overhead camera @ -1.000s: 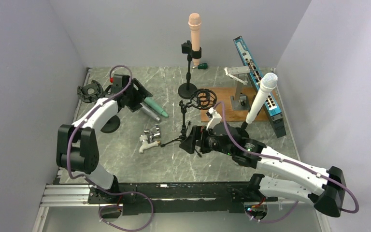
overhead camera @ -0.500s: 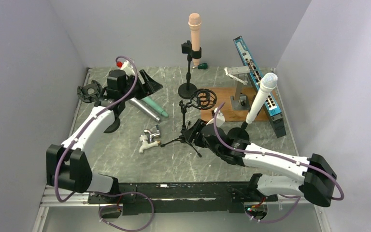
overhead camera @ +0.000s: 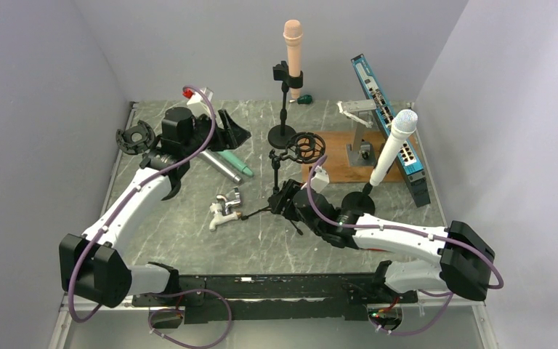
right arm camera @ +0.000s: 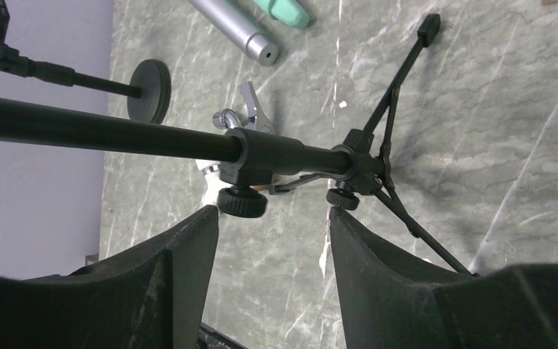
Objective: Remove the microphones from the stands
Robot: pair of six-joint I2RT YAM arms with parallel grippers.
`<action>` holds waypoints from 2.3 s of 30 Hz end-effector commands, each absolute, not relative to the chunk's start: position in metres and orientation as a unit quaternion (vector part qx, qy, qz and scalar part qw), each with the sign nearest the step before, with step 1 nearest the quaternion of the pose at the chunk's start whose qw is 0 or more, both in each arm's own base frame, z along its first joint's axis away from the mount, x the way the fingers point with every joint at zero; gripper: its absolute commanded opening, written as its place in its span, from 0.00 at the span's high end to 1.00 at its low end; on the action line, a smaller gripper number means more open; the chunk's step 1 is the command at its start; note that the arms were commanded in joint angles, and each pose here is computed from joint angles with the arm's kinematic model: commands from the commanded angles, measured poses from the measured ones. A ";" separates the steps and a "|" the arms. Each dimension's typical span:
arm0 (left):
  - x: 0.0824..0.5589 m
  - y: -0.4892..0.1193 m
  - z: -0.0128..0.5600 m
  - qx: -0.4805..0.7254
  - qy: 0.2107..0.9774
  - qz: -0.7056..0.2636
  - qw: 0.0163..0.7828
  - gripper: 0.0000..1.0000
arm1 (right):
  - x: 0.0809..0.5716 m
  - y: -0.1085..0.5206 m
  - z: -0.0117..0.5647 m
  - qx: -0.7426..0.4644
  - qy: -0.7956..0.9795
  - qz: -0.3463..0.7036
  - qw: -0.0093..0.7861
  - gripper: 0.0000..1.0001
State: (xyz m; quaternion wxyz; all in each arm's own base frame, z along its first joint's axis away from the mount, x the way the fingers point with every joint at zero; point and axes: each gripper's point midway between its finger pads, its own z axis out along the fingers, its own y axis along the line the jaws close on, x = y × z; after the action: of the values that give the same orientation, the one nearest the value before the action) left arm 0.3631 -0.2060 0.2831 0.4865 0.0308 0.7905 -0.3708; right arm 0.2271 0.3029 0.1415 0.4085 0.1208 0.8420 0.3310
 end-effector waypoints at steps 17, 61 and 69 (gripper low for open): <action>0.266 -0.239 0.290 0.094 0.731 -0.363 0.571 0.20 | 0.195 0.282 0.210 -0.140 0.807 0.311 0.482 0.03; 0.235 -0.332 0.175 -0.159 0.821 -0.412 0.360 0.42 | 0.168 0.212 0.249 -0.060 0.750 0.376 0.542 0.00; 0.241 -0.332 0.176 -0.151 0.819 -0.410 0.372 0.50 | 0.168 0.212 0.245 -0.059 0.753 0.373 0.540 0.00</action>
State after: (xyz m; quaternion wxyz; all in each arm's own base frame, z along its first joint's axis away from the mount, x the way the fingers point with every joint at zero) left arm 0.2291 -0.3237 0.1505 0.3483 -0.1506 0.8407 -0.3862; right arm 0.1667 0.2121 0.2429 0.5356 -0.0675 0.7565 0.3691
